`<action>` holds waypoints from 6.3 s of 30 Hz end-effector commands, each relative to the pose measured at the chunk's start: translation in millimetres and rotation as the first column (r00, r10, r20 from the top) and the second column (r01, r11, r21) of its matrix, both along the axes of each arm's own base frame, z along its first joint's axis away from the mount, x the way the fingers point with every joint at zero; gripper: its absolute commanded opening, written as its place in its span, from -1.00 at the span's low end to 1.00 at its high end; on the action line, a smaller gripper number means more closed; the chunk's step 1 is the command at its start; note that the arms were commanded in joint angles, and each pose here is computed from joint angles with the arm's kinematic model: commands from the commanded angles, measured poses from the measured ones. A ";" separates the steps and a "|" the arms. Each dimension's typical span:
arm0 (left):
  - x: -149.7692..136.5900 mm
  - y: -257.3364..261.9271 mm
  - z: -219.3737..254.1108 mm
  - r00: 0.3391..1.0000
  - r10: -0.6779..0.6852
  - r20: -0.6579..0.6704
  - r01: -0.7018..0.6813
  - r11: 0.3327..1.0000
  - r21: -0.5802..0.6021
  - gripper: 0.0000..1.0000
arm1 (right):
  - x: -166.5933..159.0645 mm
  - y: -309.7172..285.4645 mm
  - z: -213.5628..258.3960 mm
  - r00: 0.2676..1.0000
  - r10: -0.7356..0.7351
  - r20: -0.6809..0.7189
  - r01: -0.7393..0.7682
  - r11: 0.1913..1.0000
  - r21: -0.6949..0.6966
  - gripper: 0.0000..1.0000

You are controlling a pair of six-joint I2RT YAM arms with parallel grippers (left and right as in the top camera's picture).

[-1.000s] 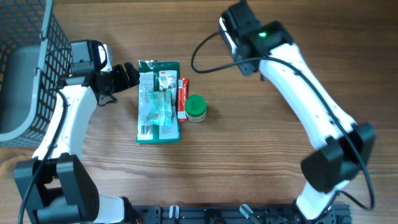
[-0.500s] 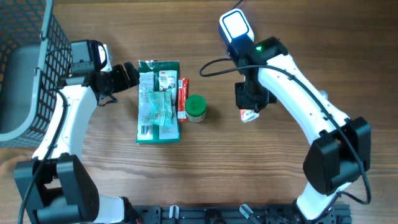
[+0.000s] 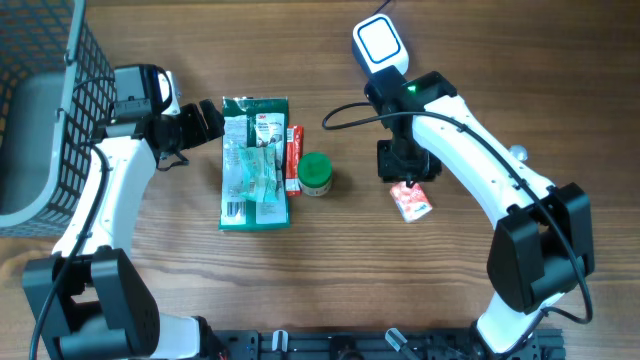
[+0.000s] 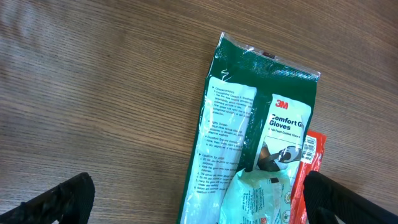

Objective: Scan the item barcode
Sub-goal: 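Lower the tissue pack to the table right of the jar, then release the tissue pack and hold the right gripper above it, then move the right gripper left over the green-lidded jar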

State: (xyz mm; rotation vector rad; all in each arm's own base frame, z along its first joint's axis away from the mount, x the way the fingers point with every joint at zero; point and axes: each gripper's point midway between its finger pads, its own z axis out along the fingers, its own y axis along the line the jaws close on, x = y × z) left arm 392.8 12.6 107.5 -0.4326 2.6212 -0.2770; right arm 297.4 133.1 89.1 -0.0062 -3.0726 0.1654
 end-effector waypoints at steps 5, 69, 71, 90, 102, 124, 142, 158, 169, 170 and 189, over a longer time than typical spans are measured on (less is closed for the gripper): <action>4.1 5.0 9.1 1.000 0.004 0.028 -0.004 1.000 0.013 1.00 | -3.0 24.6 -6.0 0.999 -0.018 -0.039 0.023 0.991 0.133 -0.43; 4.1 5.0 9.2 1.000 0.004 0.028 -0.004 1.000 0.013 1.00 | -37.9 -32.1 -86.3 0.994 -0.105 -0.027 0.101 0.988 -0.113 -0.81; 4.0 5.0 9.1 1.000 0.004 0.028 -0.004 1.000 0.013 1.00 | -36.3 -41.2 -85.0 0.990 -0.143 -0.010 0.140 0.979 -0.147 -0.81; 4.1 5.0 9.2 1.000 0.004 0.028 -0.004 1.000 0.013 1.00 | -33.8 -8.0 -90.3 0.996 -0.061 -0.059 0.064 0.997 0.050 -0.88; 4.0 4.9 9.1 1.000 0.004 0.028 -0.004 1.000 0.013 1.00 | -33.2 -7.6 -90.4 0.997 -0.061 -0.056 0.064 0.997 0.051 -0.88; 4.0 5.0 9.1 1.000 0.004 0.028 -0.004 1.000 0.013 1.00 | -33.3 -2.6 -88.0 0.996 -0.064 -0.060 0.069 0.994 0.079 -0.91; 4.0 5.0 9.1 1.000 0.004 0.028 -0.004 1.000 0.013 1.00 | 22.8 74.0 72.0 0.939 -0.053 0.339 -0.142 0.840 0.523 -0.41; 4.0 4.9 9.1 1.000 0.004 0.028 -0.004 1.000 0.013 1.00 | 11.7 68.2 51.9 0.953 -0.026 0.302 -0.135 0.854 0.502 0.38; 4.0 5.0 9.1 1.000 0.004 0.028 -0.004 1.000 0.013 1.00 | 14.8 71.0 53.7 0.948 -0.026 0.318 -0.147 0.850 0.506 0.38; 4.0 5.0 9.1 1.000 0.004 0.028 -0.004 1.000 0.013 1.00 | 14.7 72.4 54.0 0.947 -0.024 0.321 -0.151 0.849 0.507 0.38; 4.0 5.0 9.1 1.000 0.004 0.028 -0.004 1.000 0.013 1.00 | -2.6 98.1 54.3 0.944 0.056 0.327 -0.224 0.834 0.504 0.40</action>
